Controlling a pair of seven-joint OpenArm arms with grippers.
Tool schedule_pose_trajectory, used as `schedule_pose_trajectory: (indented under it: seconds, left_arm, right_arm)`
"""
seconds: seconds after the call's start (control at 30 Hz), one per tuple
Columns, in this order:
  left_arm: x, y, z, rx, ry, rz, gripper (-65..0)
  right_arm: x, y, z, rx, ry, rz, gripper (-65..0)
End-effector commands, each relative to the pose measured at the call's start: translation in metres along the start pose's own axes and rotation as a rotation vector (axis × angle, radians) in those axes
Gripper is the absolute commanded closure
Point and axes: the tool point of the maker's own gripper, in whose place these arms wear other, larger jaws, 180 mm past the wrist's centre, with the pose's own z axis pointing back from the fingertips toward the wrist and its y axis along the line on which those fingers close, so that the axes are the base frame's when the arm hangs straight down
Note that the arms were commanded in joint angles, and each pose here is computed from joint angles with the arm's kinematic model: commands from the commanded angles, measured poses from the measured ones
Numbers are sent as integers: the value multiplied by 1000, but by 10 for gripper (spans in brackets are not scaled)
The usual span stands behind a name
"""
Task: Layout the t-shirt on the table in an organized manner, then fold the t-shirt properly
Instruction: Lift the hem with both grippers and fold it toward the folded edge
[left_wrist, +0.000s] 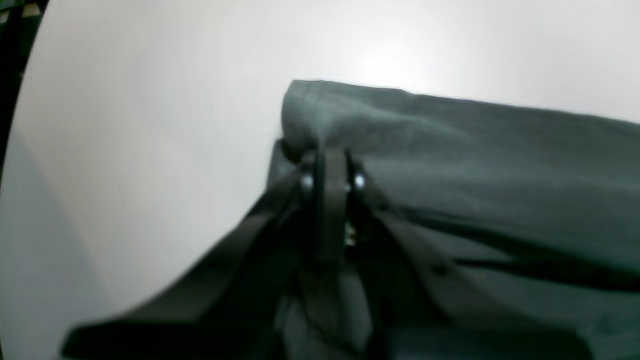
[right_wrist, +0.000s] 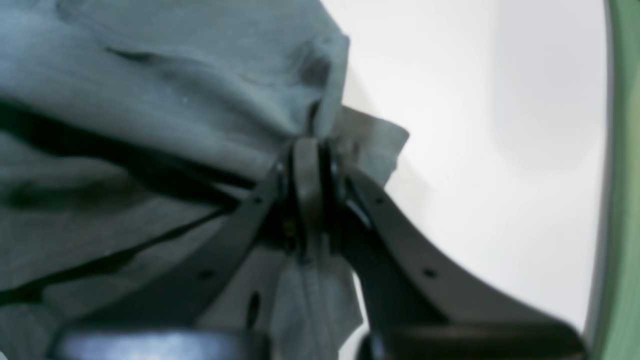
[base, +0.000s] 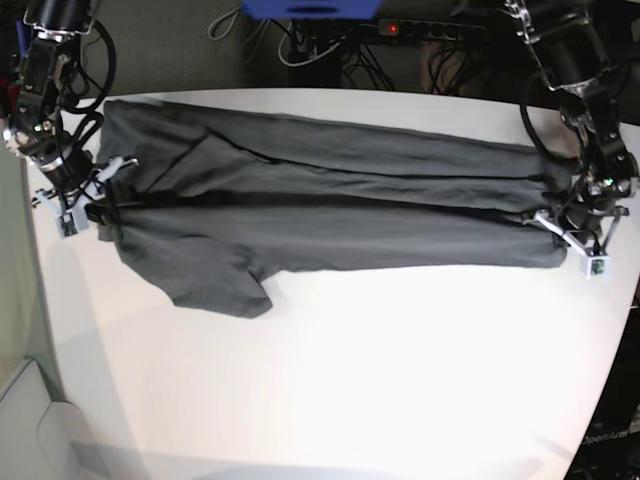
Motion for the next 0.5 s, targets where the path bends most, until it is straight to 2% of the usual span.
schedule_pose_trajectory:
  seconds: [0.0, 0.47]
  left_arm:
    - [21, 8, 4, 18, -54, -9, -2]
    - [3, 8, 2, 19, -8, -18, -2]
  right_arm:
    - [11, -8, 4, -16, -37, 13, 0]
    - [-3, -4, 11, -8, -4, 16, 0]
